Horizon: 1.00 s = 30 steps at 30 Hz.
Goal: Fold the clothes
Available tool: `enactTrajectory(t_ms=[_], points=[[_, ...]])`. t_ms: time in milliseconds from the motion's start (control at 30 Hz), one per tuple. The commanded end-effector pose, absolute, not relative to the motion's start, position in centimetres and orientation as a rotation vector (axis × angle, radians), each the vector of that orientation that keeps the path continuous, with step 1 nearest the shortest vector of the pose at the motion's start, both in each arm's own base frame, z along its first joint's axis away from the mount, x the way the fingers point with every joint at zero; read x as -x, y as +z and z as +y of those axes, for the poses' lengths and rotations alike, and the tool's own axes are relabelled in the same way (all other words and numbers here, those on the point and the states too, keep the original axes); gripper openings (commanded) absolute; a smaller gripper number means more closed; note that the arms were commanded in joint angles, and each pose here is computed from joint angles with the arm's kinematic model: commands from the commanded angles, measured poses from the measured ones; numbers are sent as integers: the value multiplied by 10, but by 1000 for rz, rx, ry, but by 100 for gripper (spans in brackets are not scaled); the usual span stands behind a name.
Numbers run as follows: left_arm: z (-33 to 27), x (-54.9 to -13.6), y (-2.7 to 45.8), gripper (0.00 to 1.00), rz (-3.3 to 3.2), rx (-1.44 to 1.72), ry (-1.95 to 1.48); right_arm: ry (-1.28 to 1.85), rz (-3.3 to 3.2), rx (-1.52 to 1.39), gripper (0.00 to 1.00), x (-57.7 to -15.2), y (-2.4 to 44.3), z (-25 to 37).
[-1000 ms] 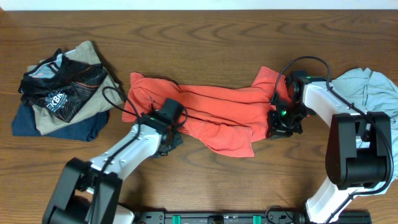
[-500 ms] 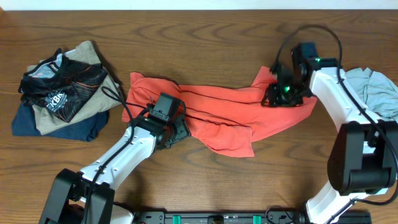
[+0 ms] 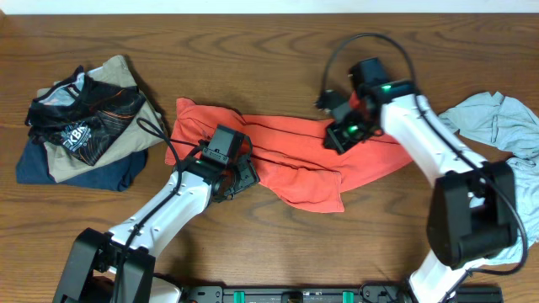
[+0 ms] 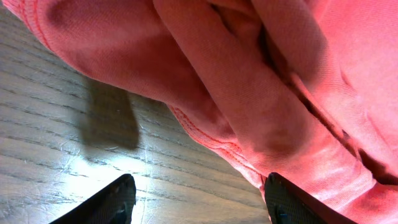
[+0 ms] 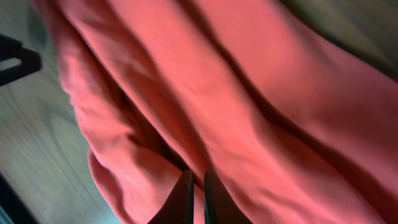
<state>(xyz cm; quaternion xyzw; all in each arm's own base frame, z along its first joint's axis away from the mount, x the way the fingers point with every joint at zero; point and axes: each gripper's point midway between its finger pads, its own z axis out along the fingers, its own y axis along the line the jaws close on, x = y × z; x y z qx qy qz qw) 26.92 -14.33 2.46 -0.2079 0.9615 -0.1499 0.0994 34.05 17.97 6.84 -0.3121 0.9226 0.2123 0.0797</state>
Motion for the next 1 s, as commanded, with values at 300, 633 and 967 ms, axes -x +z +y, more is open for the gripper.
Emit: enactTrajectory(t_ms=[300,633,967], points=[[-135,-256,19,68,2887,651,-394,617,2842,1071,10,-335,-8,199],[-135,-255,18,69,2890,653,-390,-248,2841,118,21,-444,-24,32],[-136,-259,19,69,2876,649,-403,357,2800,-363,55,-458,-3,-26]])
